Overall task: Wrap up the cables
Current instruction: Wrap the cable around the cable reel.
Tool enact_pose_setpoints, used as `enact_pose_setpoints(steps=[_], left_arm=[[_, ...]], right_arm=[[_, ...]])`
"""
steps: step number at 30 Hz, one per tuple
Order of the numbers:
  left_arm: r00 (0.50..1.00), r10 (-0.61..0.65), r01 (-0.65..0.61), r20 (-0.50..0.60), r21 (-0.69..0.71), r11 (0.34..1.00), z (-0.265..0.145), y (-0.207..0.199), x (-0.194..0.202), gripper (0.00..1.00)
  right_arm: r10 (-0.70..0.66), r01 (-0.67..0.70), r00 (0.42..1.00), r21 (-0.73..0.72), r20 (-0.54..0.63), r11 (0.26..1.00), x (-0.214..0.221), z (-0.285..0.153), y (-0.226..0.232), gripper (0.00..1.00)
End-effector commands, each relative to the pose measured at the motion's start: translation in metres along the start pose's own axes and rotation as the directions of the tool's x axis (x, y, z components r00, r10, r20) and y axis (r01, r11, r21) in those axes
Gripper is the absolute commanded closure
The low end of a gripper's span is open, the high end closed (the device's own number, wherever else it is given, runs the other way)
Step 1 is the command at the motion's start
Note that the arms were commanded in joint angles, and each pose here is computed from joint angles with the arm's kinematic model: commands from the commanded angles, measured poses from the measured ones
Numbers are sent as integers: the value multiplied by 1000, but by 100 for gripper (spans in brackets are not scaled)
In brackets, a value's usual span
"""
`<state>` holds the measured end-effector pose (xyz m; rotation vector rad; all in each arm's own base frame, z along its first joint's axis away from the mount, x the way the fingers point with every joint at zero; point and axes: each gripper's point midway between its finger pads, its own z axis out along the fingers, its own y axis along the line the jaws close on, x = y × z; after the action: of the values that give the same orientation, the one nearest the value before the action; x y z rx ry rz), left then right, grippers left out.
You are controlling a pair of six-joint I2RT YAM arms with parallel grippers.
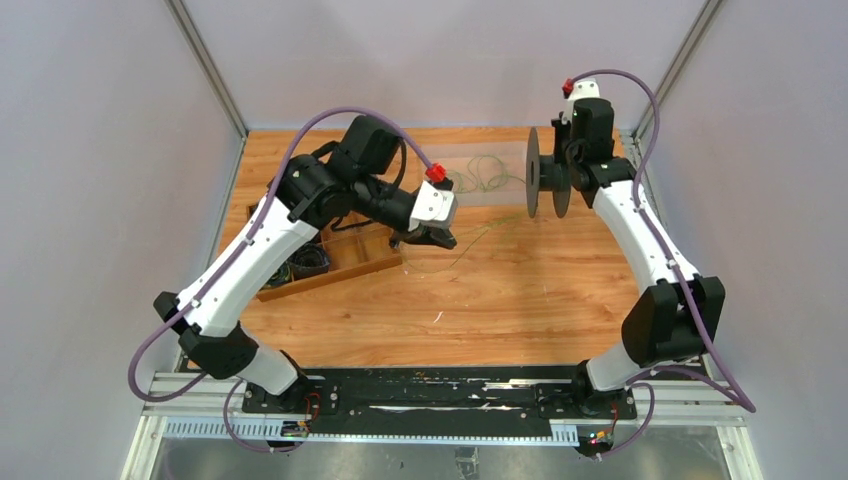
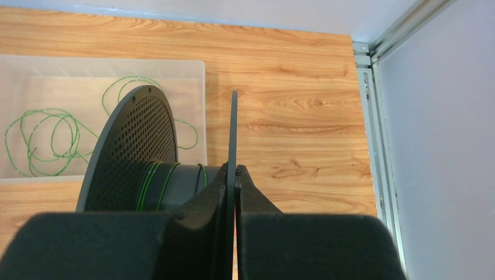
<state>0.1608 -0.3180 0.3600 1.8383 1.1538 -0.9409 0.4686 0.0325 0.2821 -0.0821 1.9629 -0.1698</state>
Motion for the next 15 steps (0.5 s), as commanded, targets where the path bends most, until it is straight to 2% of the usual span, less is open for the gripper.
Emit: enact_pose_setpoints(steps=[1, 10, 15], left_arm=[[994, -97, 94, 54, 52, 994, -1, -6, -26, 100], [981, -166, 175, 102, -80, 981, -3, 51, -67, 100], [972, -162, 209, 172, -303, 930, -18, 104, -92, 100]], right_arm=[[-58, 53, 992, 54, 114, 997, -27, -8, -3, 99], [-113, 115, 986, -9, 121, 993, -20, -21, 34, 99], [-123, 128, 984, -32, 129, 991, -19, -29, 43, 99]])
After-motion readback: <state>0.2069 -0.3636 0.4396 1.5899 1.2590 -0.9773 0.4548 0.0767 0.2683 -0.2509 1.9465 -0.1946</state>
